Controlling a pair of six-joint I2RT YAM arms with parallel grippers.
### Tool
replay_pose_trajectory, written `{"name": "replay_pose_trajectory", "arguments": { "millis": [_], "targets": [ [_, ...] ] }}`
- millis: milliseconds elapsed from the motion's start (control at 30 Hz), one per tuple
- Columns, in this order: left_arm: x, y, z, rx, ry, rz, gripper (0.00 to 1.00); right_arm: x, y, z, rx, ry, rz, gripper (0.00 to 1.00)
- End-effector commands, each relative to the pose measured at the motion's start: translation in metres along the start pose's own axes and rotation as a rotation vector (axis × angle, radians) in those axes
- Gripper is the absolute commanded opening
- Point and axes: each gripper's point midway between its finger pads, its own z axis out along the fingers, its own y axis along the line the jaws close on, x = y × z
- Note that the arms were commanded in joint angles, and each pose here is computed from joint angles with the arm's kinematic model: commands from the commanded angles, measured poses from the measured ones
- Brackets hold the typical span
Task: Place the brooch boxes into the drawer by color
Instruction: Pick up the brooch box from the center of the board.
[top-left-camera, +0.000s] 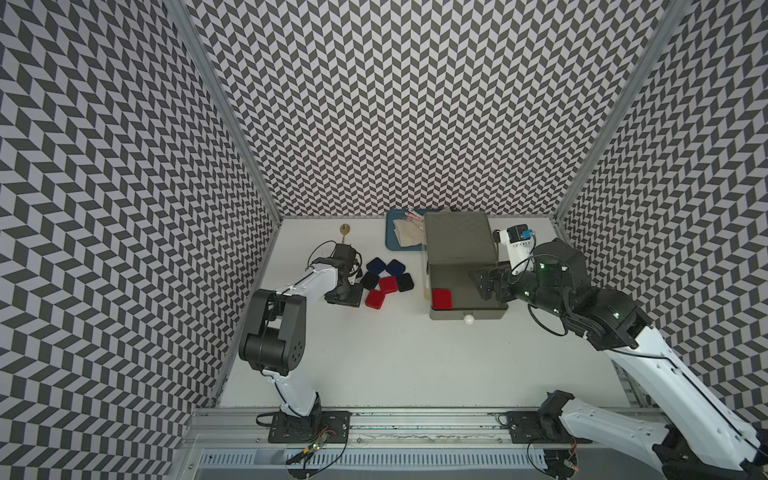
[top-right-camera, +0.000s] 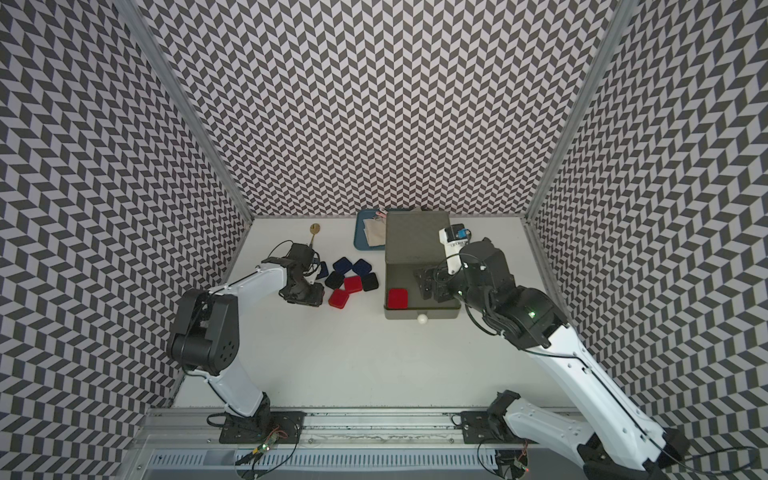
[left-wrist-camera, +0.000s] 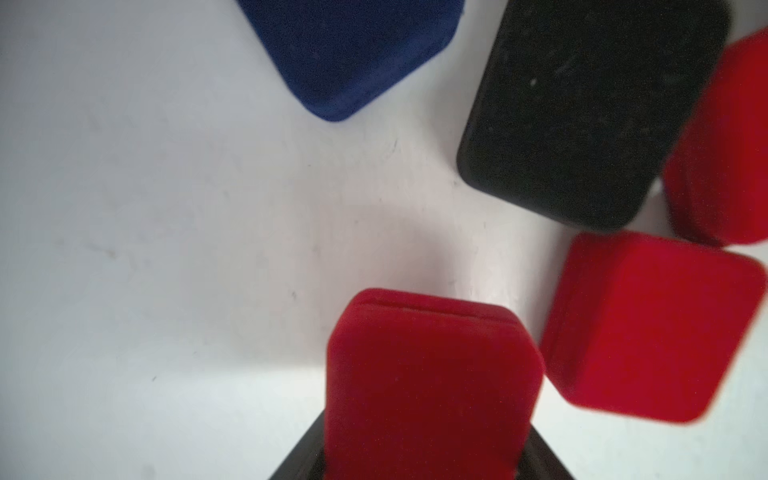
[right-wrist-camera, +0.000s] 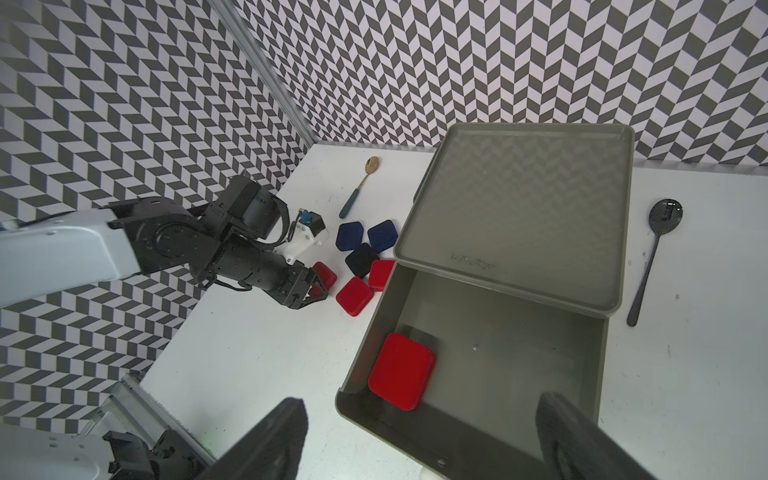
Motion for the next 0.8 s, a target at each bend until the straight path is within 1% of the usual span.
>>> {"name": "replay_pose_trajectory", "arguments": {
  "millis": [0, 100, 233, 267, 333, 400, 467, 567, 667, 733, 767],
  "targets": [
    [-0.014, -0.009, -0.038, 0.013, -0.136, 0.006, 0.51, -0.013, 0.009, -0.003, -0.051, -0.052, 0.012, 0.9],
    [-0.019, -0.027, -0.07, 0.061, -0.227, 0.057, 0.51, -0.011, 0.014, -0.001, -0.078, -0.038, 0.01, 0.9],
    [-0.023, -0.071, -0.117, 0.202, -0.365, 0.168, 0.53, -0.016, 0.028, -0.007, -0.155, -0.044, 0.01, 0.9],
    [-0.025, -0.085, -0.134, 0.244, -0.416, 0.199, 0.53, -0.021, 0.033, -0.012, -0.184, -0.051, 0.011, 0.9],
    [-0.025, -0.112, -0.17, 0.367, -0.518, 0.261, 0.53, -0.031, 0.045, -0.022, -0.248, -0.072, 0.009, 0.9],
    [-0.022, -0.136, -0.215, 0.489, -0.648, 0.33, 0.52, -0.042, 0.058, -0.037, -0.321, -0.104, 0.005, 0.91],
    [-0.014, -0.152, -0.258, 0.595, -0.765, 0.382, 0.52, -0.048, 0.069, -0.047, -0.383, -0.113, 0.001, 0.92],
    [0.001, -0.165, -0.317, 0.73, -0.925, 0.447, 0.51, -0.052, 0.083, -0.056, -0.47, -0.108, 0.004, 0.94],
    [0.021, -0.172, -0.364, 0.844, -1.08, 0.505, 0.51, -0.052, 0.096, -0.063, -0.564, -0.096, 0.013, 0.97],
    [0.034, -0.172, -0.386, 0.897, -1.172, 0.531, 0.52, -0.046, 0.113, -0.067, -0.684, -0.055, 0.018, 0.98],
    [0.04, -0.172, -0.393, 0.92, -1.206, 0.544, 0.51, -0.043, 0.125, -0.071, -0.769, -0.029, 0.029, 0.98]
  ]
}}
